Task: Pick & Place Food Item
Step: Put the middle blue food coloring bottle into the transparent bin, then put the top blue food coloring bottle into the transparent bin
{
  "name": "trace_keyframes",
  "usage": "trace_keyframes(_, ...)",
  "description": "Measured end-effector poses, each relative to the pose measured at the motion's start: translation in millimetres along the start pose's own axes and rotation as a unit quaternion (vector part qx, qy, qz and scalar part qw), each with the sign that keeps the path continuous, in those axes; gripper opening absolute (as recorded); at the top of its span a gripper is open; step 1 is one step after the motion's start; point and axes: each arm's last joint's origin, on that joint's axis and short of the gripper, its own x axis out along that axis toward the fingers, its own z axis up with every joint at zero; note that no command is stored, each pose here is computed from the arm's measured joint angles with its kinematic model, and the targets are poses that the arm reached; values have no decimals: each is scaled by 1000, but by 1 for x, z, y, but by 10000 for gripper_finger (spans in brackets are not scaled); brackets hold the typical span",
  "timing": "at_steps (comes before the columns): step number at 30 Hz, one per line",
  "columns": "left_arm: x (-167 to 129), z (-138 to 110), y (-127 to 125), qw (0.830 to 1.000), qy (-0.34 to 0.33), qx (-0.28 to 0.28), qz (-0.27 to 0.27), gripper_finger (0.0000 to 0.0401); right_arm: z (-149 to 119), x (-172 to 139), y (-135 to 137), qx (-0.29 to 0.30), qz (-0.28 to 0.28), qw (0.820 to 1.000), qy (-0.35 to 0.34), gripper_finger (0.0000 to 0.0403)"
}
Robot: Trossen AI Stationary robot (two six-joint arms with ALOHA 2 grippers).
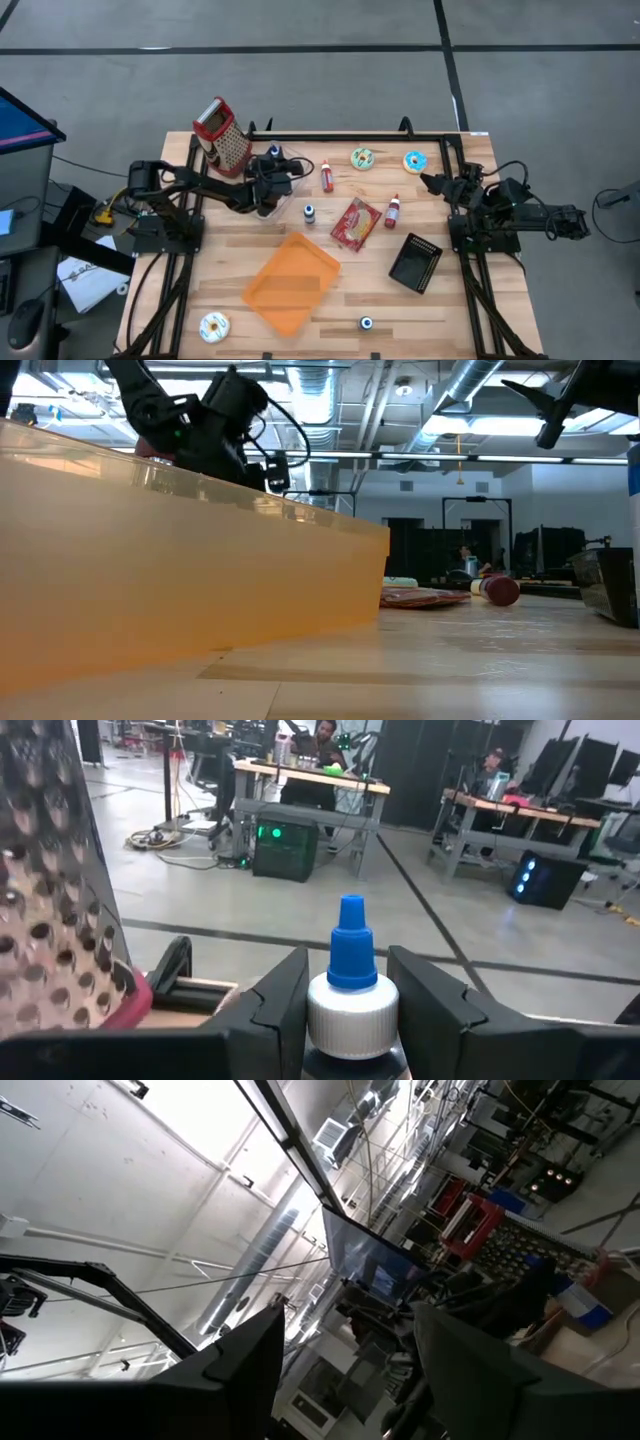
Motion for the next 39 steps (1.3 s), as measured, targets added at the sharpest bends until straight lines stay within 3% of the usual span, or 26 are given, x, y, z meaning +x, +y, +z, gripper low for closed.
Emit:
trace_keyframes(10,5,-36,2,1000,8,-14,12,113,-2,0,-2,5,-12,1000,8,216)
trace_keyframes(25,6,-38,2,1000,18,-15,3,148,-3,0,-4,7,-19,1000,13,216)
trace_keyframes(33,5,-31,0,999,16,-35,-3,155,-3,0,-4,7,-19,1000,13,216)
trace_keyframes(39,0,0,-1,997,14,-70,-20,154,-3,0,-4,7,-19,1000,13,216)
